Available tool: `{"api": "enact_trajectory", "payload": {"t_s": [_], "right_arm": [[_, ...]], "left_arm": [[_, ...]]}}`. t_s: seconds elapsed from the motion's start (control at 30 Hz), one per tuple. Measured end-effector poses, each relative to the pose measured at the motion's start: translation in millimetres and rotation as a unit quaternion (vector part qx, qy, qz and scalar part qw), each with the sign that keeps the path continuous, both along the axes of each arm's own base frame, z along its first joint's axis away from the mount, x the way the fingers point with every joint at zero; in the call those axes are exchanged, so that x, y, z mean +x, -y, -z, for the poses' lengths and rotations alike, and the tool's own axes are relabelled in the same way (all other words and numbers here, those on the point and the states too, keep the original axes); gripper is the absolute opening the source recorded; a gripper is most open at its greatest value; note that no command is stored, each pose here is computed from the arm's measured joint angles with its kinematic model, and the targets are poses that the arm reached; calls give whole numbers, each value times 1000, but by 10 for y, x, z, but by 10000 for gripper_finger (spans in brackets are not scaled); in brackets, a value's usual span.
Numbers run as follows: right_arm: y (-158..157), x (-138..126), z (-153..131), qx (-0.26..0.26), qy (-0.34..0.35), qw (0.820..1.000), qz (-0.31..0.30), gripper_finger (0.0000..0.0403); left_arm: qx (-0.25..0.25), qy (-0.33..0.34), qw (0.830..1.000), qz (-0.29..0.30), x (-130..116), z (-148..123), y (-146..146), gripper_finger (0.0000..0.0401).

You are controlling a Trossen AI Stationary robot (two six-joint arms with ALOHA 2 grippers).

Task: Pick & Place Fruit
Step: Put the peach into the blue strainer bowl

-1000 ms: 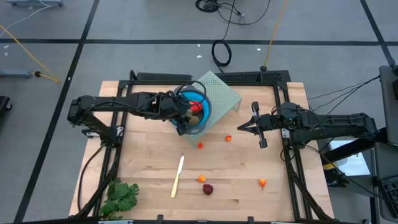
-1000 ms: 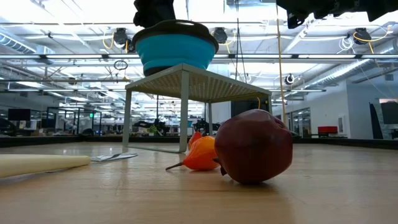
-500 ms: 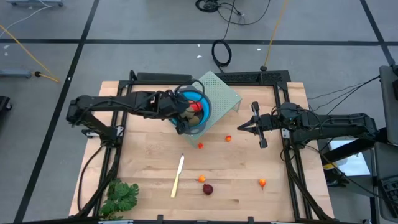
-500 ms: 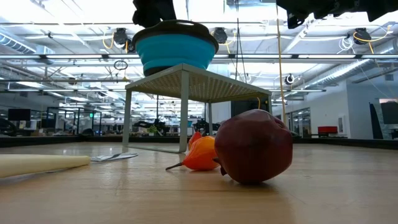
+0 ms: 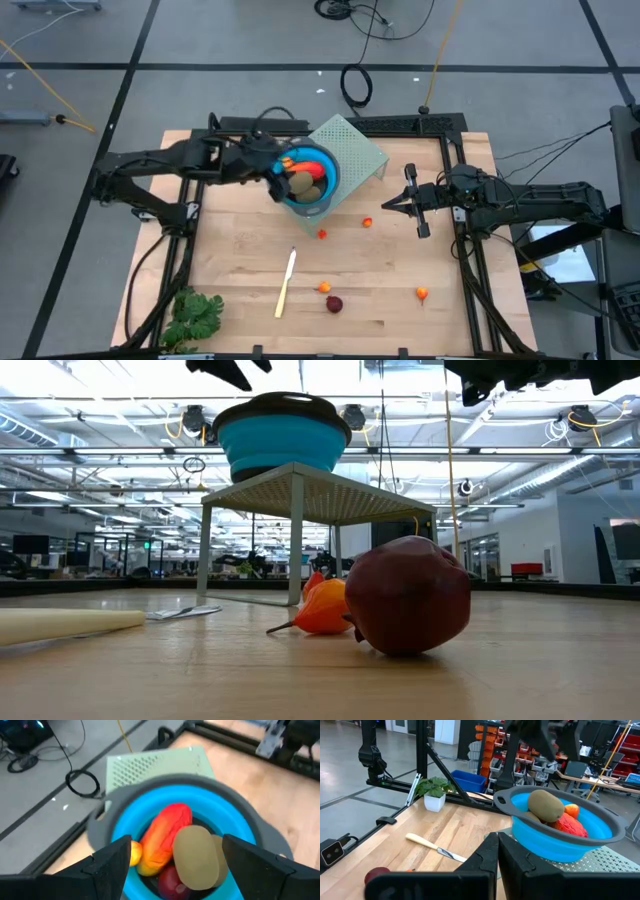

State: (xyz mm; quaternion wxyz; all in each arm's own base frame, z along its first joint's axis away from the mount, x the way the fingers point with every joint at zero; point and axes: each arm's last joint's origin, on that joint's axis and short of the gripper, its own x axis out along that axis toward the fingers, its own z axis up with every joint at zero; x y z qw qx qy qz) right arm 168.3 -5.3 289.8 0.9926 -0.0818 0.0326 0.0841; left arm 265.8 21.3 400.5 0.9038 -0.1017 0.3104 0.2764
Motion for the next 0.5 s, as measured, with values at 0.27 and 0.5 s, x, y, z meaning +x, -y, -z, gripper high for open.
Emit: {"api": "enact_trajectory", "payload": {"t_s": [0.27, 0.5], "right_arm": [[0, 0, -1, 0, 0, 1000, 0, 4], [0, 0, -1, 0, 0, 1000, 0, 4]], "left_arm": [[15, 44, 999, 15, -226, -204, 36, 312], [48, 71, 994, 62, -414, -363, 141, 312]]}}
